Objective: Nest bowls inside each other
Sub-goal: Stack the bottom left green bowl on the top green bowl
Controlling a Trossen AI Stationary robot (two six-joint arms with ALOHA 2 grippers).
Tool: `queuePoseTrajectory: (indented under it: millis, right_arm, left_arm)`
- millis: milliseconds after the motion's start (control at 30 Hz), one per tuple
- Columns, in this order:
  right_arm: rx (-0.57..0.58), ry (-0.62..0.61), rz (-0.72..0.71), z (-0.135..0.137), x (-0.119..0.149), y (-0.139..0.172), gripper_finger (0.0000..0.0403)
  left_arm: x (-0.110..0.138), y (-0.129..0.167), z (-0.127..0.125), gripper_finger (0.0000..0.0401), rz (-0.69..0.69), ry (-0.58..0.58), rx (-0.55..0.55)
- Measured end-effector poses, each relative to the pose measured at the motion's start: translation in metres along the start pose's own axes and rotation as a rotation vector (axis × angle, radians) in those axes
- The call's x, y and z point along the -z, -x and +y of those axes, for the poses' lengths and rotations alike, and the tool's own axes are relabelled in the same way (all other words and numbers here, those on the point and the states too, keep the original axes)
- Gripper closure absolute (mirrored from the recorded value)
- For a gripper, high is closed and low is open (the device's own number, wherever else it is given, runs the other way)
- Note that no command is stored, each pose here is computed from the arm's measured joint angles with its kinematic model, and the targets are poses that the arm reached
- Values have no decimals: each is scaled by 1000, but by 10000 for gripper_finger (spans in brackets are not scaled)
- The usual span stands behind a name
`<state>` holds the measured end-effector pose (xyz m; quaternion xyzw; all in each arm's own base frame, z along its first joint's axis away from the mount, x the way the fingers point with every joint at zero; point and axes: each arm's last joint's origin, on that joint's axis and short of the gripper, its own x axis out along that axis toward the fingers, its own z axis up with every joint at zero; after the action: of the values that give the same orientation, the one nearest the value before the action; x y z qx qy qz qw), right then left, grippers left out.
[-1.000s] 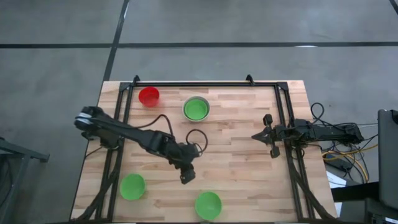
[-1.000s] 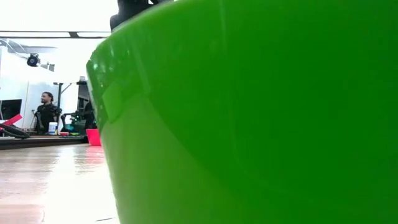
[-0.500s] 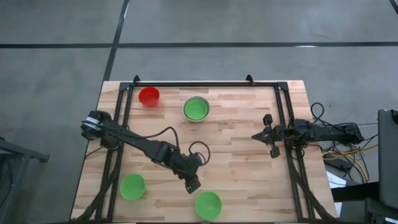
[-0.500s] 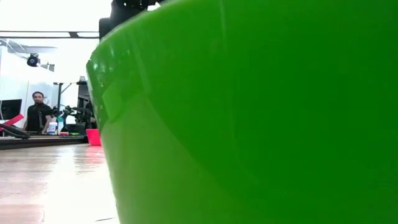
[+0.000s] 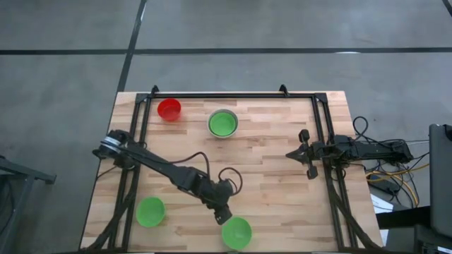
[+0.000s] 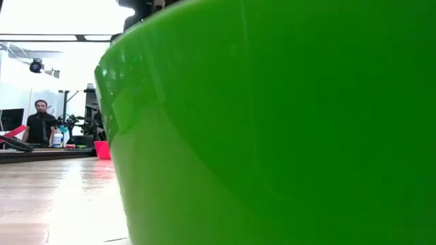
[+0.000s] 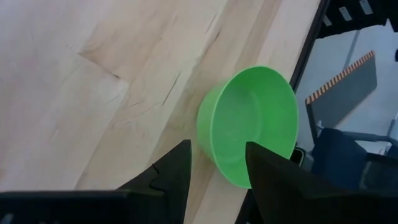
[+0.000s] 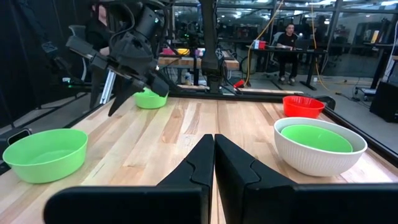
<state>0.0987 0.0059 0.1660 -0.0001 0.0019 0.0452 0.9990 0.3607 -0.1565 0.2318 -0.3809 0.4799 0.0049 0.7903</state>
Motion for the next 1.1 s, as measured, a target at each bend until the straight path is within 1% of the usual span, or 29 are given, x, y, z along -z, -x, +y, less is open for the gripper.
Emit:
queuePoseTrajectory:
  millis: [167, 267, 400, 500, 667, 767, 833, 900, 1100]
  right_arm:
    - [0, 0, 0, 0, 0, 0, 394]
    - [0, 0, 0, 0, 0, 0, 394]
    - [0, 0, 0, 0, 0, 0, 394]
    - [0, 0, 0, 0, 0, 0, 394]
    - [0, 0, 0, 0, 0, 0, 394]
    - [0, 0, 0, 0, 0, 0, 394]
    - [1, 0, 0, 0, 0, 0, 394]
    - [0, 0, 0, 0, 0, 0, 394]
    - [0, 0, 6, 0, 0, 0, 394]
  left_arm:
    - [3, -6, 0, 245, 12, 8, -1]
    - [9, -11, -3, 245, 37, -3, 9]
    - [14, -15, -7, 245, 40, -42, 33]
    - [16, -16, -9, 245, 37, -48, 44]
    - [20, -18, -9, 245, 33, -15, 52]
    - [23, -25, -9, 245, 26, 8, 65]
    - [26, -29, -7, 245, 35, 24, 51]
    - [25, -34, -8, 245, 29, 32, 68]
    - [27, -46, -3, 245, 45, 61, 54]
